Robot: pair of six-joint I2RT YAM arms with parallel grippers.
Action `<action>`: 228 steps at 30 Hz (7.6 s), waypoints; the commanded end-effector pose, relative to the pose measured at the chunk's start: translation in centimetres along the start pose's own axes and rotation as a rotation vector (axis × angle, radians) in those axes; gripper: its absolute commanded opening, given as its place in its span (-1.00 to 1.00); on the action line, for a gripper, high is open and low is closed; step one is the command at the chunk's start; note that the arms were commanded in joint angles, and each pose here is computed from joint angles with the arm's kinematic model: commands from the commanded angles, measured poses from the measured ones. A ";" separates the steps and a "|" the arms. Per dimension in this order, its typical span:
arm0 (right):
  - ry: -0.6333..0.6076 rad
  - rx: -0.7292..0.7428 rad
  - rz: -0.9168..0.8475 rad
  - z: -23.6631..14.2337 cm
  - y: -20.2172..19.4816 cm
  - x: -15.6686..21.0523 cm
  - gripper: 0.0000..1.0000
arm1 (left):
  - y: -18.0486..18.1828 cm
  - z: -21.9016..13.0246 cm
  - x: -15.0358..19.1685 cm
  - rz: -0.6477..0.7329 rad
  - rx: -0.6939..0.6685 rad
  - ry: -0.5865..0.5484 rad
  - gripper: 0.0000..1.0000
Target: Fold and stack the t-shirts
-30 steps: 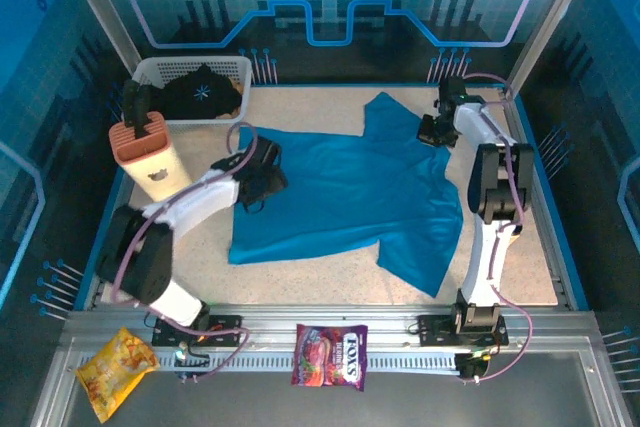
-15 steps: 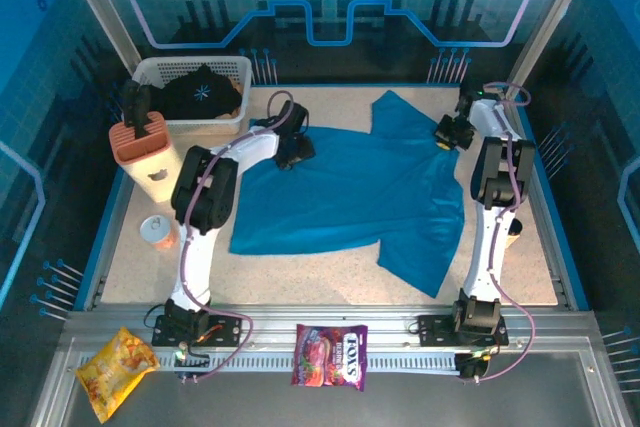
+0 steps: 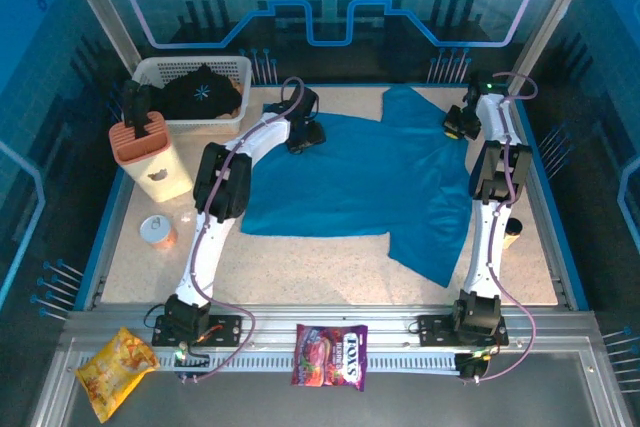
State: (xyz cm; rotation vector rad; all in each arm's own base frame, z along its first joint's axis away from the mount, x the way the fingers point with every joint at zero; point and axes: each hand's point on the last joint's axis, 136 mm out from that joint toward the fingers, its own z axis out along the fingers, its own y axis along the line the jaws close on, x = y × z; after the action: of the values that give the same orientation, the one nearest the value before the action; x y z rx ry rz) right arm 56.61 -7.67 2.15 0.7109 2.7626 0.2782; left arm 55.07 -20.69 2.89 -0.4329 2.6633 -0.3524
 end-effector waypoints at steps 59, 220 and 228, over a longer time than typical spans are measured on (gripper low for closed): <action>0.185 0.144 -0.192 0.8 2.2 8.8 -0.46 | 7.7 -1.0 4.4 0.057 -0.222 0.056 0.20; 0.070 0.127 -0.298 0.5 0.9 2.2 -0.89 | 4.3 -10.1 -3.0 0.102 0.027 -0.035 -1.00; -0.026 0.039 -0.288 -6.5 3.6 2.4 -1.00 | 4.5 -11.9 -3.2 0.104 0.024 -0.072 -1.00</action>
State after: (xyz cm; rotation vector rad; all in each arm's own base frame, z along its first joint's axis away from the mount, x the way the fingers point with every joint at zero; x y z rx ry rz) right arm 54.40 -4.75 2.80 0.3010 2.9042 0.0875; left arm 51.42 -13.53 9.86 -0.2737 2.6672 -0.2987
